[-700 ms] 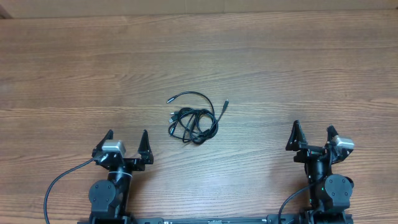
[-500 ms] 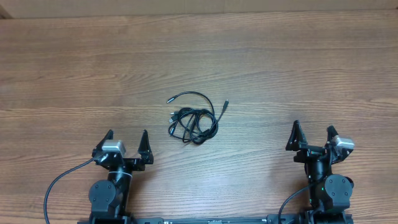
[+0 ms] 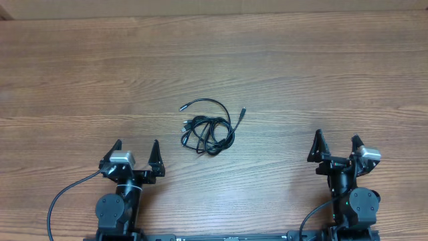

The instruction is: Untangle cables

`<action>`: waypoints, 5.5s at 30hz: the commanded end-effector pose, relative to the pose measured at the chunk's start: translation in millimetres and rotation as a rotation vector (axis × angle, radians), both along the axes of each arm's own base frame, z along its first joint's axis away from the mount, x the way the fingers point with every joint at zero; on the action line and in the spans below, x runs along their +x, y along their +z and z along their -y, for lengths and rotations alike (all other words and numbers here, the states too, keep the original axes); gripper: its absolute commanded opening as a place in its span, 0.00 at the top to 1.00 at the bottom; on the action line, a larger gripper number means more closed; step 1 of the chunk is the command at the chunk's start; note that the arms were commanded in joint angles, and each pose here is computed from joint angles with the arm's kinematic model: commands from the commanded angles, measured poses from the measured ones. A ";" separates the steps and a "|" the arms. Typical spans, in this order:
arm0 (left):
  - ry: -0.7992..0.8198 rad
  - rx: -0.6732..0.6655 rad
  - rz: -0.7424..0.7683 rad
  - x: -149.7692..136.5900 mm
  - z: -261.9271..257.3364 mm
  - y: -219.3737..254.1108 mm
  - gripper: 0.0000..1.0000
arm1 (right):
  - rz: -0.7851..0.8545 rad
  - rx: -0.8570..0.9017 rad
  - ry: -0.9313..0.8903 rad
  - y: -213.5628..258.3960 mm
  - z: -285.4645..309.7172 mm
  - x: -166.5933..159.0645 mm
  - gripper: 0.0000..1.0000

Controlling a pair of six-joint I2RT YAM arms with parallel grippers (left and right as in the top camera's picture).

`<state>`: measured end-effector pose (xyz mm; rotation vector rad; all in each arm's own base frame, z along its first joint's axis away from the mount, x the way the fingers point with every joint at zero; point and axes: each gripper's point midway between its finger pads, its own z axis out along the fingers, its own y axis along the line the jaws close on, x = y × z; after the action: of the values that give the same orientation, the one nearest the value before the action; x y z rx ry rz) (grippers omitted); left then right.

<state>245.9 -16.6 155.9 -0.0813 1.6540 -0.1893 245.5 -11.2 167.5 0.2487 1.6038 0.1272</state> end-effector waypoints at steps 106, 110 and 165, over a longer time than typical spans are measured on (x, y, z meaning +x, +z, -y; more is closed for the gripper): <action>-0.143 0.076 -0.135 -7.2 21.6 62.0 0.00 | 0.016 -0.004 -0.009 4.0 1.8 -0.7 0.00; -0.180 0.103 -0.207 2.4 26.9 67.1 0.00 | 0.016 -0.004 -0.009 4.0 1.8 -0.7 0.00; -0.278 0.171 -0.655 33.2 39.1 92.7 0.00 | 0.016 -0.004 -0.009 4.0 1.8 -0.7 0.00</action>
<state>275.9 -54.2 237.4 0.2142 2.3570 -0.2580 245.5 -11.2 167.6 0.2487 1.6034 0.1273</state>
